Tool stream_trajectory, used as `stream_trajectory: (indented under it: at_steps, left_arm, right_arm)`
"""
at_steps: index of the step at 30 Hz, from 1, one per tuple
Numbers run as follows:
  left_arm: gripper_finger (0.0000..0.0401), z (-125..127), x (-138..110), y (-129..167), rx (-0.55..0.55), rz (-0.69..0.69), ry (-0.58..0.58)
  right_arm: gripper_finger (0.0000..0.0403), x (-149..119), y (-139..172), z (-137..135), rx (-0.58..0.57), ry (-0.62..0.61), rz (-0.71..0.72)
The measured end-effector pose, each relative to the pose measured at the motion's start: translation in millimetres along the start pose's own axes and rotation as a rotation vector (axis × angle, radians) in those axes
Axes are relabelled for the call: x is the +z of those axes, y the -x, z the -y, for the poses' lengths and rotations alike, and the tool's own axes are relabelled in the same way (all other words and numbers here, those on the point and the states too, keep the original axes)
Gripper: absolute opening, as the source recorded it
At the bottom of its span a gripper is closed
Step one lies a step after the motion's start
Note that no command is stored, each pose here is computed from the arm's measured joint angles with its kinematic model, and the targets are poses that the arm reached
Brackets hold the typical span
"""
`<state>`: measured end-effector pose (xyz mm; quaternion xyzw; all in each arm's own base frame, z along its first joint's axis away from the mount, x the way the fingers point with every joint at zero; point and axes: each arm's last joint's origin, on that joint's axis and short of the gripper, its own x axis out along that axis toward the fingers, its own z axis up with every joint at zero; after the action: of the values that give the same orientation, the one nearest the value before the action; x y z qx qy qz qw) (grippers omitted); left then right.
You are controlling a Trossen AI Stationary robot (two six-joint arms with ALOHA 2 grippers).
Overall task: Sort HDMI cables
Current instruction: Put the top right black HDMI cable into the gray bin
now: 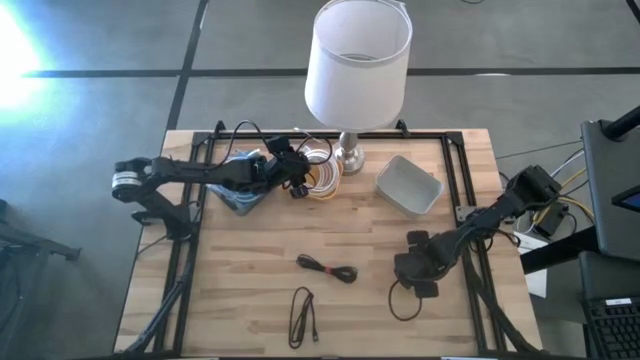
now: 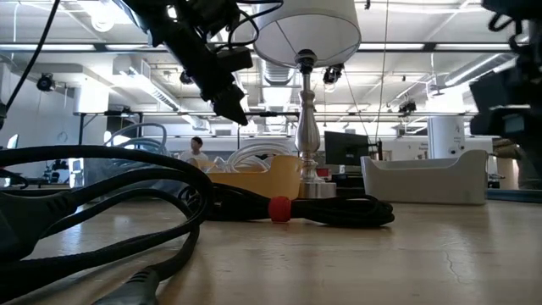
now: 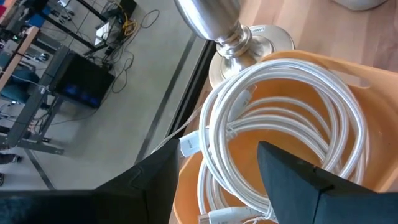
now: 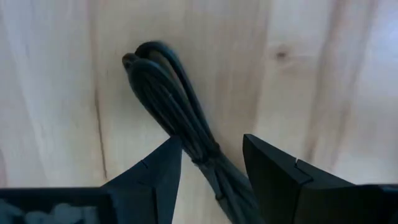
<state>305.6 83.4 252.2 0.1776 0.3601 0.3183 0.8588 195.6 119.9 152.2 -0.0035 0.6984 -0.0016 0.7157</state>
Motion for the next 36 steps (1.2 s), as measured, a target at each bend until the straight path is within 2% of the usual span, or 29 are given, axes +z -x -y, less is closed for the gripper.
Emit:
stream_trajectory:
  at_steps: [5, 8, 16, 20, 25, 28, 31, 36]
  left_arm:
    - [0.0218, 0, 0, 0, 0.000, 0.000, 0.001]
    - [0.0218, 0, 0, 0, 0.000, 0.000, 0.002]
    - [0.0218, 0, 0, 0, -0.001, 0.000, 0.003]
    - [0.0218, 0, 0, 0, -0.001, 0.001, 0.003]
    - [0.0218, 0, 0, 0, -0.002, 0.001, 0.003]
    - [0.0218, 0, 0, 0, -0.003, 0.001, 0.003]
    - [0.0218, 0, 0, 0, -0.014, 0.004, 0.003]
    - [0.0218, 1, 0, 0, -0.039, 0.011, 0.003]
  right_arm:
    - [0.0164, -5, -11, 3, 0.014, 0.030, 0.002]
    - [0.0147, -6, -13, 3, 0.020, 0.053, 0.010]
    - [0.0053, 1, -7, 0, 0.014, 0.054, 0.047]
    - [0.0023, 11, 5, -5, 0.021, 0.067, 0.100]
    - [0.0031, 30, 26, -1, -0.153, -0.029, 0.259]
    - [0.0038, 42, 43, 3, -0.254, -0.044, 0.347]
    - [0.0038, 47, 61, 12, -0.397, -0.096, 0.373]
    - [0.0037, 43, 88, 36, -0.645, -0.288, 0.359]
